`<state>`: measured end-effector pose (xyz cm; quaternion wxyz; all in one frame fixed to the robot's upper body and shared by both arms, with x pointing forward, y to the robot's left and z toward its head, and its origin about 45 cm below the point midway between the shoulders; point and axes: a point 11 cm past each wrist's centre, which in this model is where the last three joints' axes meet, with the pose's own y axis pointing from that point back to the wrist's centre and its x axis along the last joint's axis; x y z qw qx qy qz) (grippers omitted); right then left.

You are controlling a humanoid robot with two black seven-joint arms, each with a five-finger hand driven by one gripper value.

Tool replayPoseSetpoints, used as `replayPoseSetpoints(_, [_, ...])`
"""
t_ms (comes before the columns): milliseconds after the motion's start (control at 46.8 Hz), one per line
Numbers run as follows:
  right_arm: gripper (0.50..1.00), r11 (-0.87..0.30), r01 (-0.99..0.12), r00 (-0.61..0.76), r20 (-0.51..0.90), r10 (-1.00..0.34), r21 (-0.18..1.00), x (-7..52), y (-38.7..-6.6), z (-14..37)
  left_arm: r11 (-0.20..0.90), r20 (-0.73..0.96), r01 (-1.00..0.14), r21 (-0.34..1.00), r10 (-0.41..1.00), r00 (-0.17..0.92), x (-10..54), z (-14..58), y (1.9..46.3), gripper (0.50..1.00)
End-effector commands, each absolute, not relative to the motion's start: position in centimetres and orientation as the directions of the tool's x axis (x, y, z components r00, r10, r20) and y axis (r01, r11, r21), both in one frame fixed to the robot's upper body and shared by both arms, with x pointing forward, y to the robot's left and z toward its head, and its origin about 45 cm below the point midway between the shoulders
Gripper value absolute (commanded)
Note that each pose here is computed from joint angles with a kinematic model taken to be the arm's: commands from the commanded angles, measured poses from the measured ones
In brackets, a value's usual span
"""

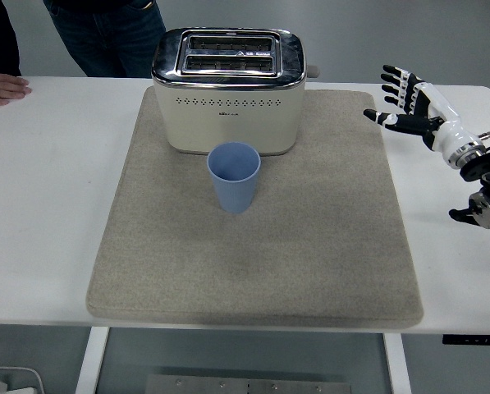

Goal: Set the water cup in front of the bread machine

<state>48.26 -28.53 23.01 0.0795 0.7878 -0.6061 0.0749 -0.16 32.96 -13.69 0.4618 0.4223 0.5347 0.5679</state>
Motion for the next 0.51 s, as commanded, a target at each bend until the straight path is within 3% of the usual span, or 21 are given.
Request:
replayPoseSetpoints(0, [0.919,-0.187,-0.982,0.189,0.194,-0.963,0.029,49.8,-28.8,23.6,-0.003,-0.013,-0.073,0.997,0.976,-0.217,-0.2,-13.7,33.0,1.000])
replayPoseSetpoints(299, [0.919,-0.155,-0.988,0.154,0.106,-0.982,0.000,51.6,-26.9,25.4,-0.001,-0.015,-0.073,0.997,0.976,-0.217,-0.2,-13.7,33.0,1.000])
replayPoseSetpoints(491, [0.919,-0.159,-0.986,0.163,0.082,-0.983,0.057,51.7,-25.5,24.7,-0.003,-0.013,-0.073,0.997,0.976,-0.217,-0.2,-13.7,33.0,1.000])
